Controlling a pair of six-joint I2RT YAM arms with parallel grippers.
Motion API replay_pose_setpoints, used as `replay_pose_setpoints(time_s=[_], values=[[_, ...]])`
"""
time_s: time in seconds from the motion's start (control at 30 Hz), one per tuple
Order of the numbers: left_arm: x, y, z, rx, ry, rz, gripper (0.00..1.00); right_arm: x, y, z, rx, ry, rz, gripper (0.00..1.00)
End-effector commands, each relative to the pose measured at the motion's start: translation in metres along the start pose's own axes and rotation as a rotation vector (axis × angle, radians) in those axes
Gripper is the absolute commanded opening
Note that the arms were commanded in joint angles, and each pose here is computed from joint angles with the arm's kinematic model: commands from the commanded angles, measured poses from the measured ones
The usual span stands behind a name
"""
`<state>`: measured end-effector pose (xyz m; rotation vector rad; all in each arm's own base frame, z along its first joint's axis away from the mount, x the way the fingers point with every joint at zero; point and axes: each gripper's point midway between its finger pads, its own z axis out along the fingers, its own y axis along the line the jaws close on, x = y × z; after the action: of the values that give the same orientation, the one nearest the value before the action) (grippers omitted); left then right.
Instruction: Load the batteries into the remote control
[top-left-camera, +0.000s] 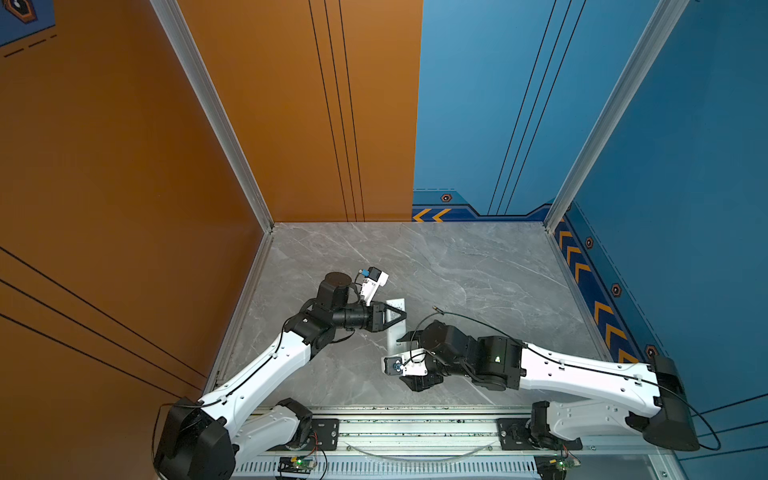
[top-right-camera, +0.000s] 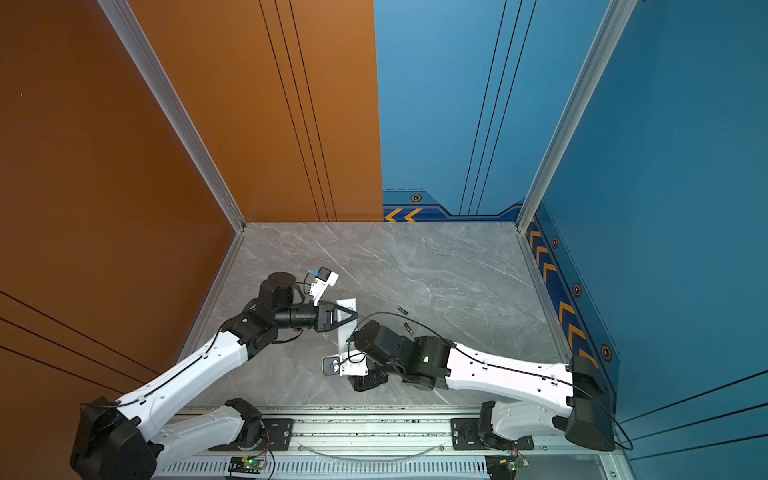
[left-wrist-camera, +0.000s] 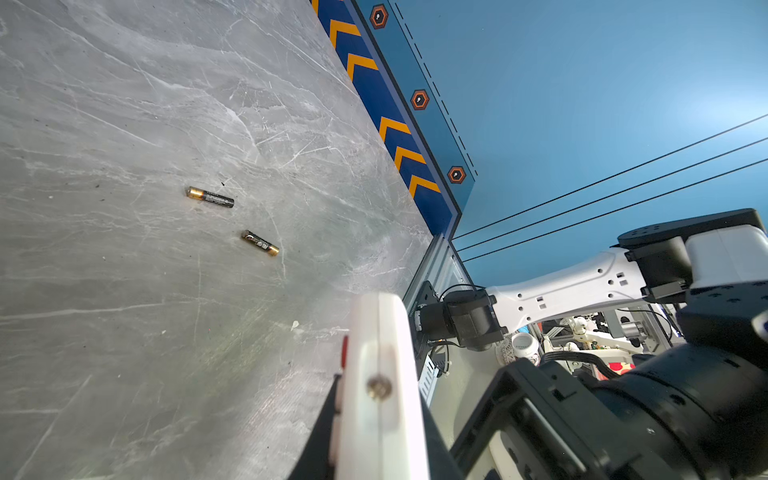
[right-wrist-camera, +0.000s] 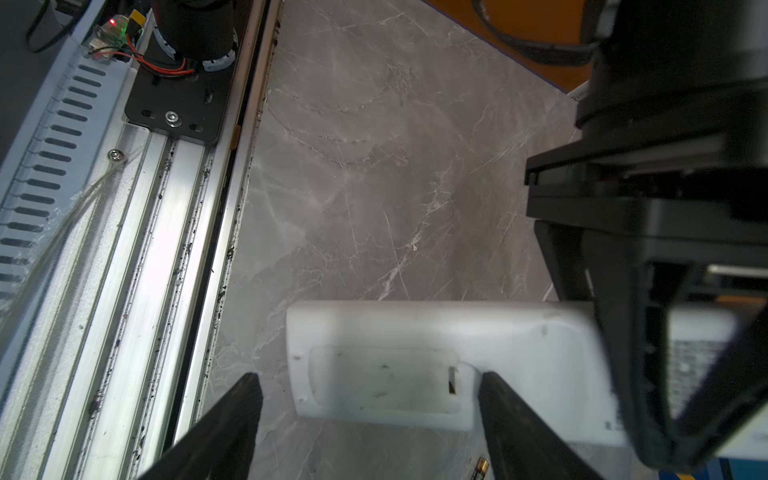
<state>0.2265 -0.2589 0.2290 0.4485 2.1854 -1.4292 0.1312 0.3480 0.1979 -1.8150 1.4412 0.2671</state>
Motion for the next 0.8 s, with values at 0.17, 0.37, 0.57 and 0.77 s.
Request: replay_pose_setpoints(time_s=[0.17, 0.37, 0.57, 0.77], values=[[-0.013, -0.023, -0.005, 0.052, -0.032, 0.068, 0.0, 0.002, 0.0, 0.007, -0.015, 0.002, 0.004, 0.8], [-0.014, -0.024, -0.007, 0.055, -0.037, 0.071, 0.0, 0.004, 0.008, 0.011, -0.057, 0.01, 0.011, 0.8], [-0.014, -0.025, -0.008, 0.055, -0.038, 0.071, 0.0, 0.006, 0.02, 0.014, -0.102, 0.019, 0.015, 0.8], [-0.016, -0.023, -0.009, 0.048, -0.041, 0.07, 0.0, 0.005, 0.026, 0.014, -0.131, 0.018, 0.017, 0.79]])
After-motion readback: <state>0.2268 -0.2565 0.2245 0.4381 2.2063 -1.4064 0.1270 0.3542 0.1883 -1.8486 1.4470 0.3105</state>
